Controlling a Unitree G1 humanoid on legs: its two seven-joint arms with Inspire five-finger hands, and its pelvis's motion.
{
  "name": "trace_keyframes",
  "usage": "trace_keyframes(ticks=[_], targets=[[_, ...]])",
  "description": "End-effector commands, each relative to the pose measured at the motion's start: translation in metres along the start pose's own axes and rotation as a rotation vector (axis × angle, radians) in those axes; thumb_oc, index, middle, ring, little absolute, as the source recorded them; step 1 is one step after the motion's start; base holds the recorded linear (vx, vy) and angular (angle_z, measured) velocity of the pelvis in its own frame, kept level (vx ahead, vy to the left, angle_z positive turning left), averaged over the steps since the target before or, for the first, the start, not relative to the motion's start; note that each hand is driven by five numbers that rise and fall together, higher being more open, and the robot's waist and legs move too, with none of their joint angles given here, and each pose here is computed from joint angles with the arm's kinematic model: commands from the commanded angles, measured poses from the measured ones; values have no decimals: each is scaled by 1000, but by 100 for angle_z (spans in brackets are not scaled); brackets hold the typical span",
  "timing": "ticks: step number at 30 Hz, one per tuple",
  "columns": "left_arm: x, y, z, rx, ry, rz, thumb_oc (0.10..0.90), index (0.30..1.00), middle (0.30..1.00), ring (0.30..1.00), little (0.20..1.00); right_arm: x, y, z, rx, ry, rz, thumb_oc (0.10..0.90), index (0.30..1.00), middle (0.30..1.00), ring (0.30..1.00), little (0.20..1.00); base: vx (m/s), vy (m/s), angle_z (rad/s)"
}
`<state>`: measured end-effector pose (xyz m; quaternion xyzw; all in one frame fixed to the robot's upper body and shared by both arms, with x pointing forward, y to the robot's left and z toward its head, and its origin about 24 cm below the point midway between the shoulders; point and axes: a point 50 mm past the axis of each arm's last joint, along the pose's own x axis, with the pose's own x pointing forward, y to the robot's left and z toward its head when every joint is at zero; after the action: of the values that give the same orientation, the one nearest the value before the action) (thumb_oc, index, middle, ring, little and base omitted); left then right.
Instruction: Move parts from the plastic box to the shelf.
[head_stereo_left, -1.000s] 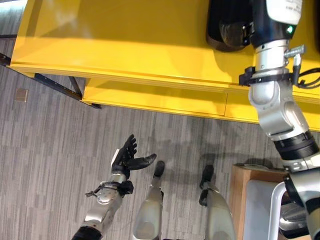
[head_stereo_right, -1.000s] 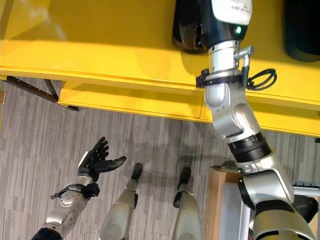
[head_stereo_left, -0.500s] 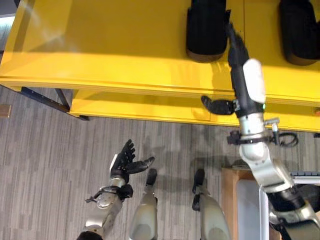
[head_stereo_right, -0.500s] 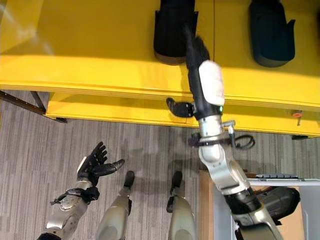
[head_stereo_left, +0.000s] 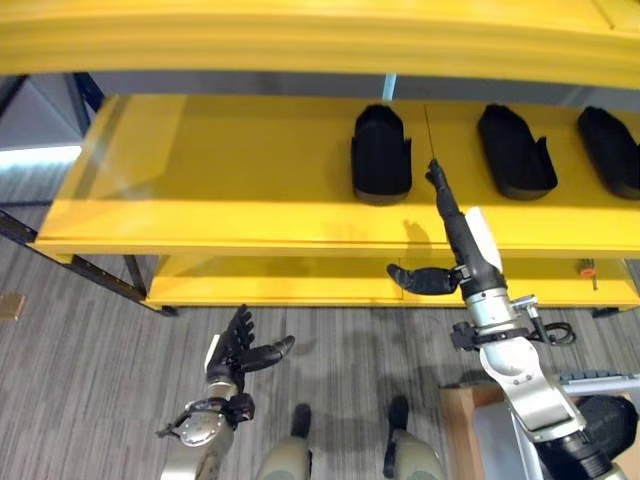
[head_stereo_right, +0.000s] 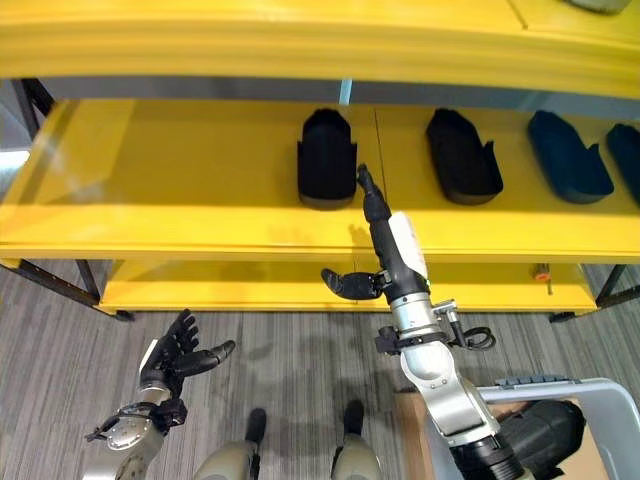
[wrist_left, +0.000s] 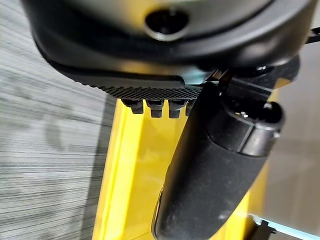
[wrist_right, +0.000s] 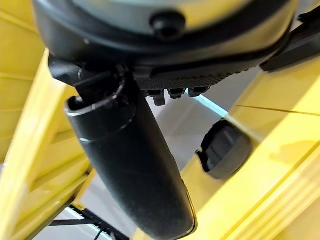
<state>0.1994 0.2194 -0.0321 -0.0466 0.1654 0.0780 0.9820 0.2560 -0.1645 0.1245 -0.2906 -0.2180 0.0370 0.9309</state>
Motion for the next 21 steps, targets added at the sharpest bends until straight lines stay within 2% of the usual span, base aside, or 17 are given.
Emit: trace_keyframes(ticks=[1, 6, 10, 14, 21], targets=[[-5, 5, 24, 71, -141, -22, 900, 1000, 1000, 1000, 1000, 12, -16, 44, 63, -253, -89, 900, 1000, 1000, 1000, 1000, -39, 151, 1], [2, 5, 41, 87, -208, -4, 900, 1000, 1000, 1000, 1000, 20, -7, 52, 98, -283, -83, 900, 1000, 1000, 1000, 1000, -126, 146, -16], [3, 3, 46, 56, -232, 12, 900, 1000, 1000, 1000, 1000, 23, -3, 56, 103, -302, -50, 900, 1000, 1000, 1000, 1000, -149, 149, -103], [-2, 8, 44, 7, -230, 39, 900, 1000, 1000, 1000, 1000, 32, -1, 62, 129, -333, -55, 900, 1000, 1000, 1000, 1000, -154, -116, -83], [-9, 5, 27, -22, -164, 14, 900, 1000, 1000, 1000, 1000, 24, -6, 59, 122, -325, -39, 900, 1000, 1000, 1000, 1000, -56, -242, -77]])
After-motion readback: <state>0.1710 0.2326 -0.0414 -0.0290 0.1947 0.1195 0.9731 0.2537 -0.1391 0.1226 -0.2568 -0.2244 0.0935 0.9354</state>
